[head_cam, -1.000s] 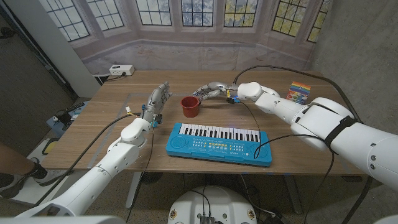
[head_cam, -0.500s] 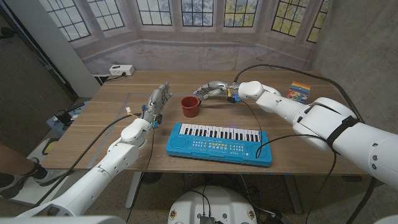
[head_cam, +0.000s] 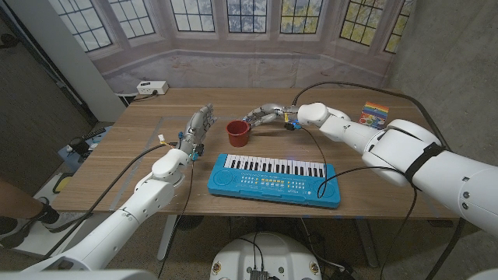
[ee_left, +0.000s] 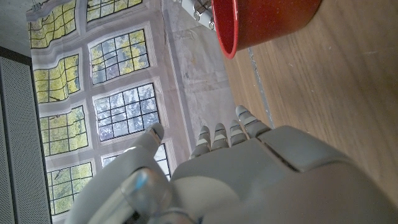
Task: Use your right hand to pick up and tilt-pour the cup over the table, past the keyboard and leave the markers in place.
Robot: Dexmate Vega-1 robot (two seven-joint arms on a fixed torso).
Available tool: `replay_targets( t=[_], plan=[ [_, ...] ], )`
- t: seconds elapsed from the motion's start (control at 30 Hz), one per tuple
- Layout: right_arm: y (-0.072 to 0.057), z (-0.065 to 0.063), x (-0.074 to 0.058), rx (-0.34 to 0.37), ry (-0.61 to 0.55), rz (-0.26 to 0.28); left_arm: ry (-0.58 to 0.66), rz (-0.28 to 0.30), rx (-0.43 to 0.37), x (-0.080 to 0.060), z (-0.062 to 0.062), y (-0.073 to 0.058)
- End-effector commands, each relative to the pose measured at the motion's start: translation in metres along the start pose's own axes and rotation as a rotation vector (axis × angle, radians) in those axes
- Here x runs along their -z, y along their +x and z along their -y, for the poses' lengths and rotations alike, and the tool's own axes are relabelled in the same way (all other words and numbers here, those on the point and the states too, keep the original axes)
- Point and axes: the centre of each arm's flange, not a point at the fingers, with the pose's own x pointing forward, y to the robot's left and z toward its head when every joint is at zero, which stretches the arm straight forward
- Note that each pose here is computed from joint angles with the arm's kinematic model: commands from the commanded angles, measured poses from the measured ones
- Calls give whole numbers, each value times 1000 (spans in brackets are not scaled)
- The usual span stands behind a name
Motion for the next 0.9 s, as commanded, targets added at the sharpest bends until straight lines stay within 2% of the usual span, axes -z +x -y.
replay_targets(
  t=[0.03, 0.9],
  plan=[
    [3, -6, 5, -4, 4, -26, 7, -6, 4, 0, 2, 2],
    [8, -20, 7, -1, 4, -31, 1, -15, 13, 3, 2, 7]
  ],
)
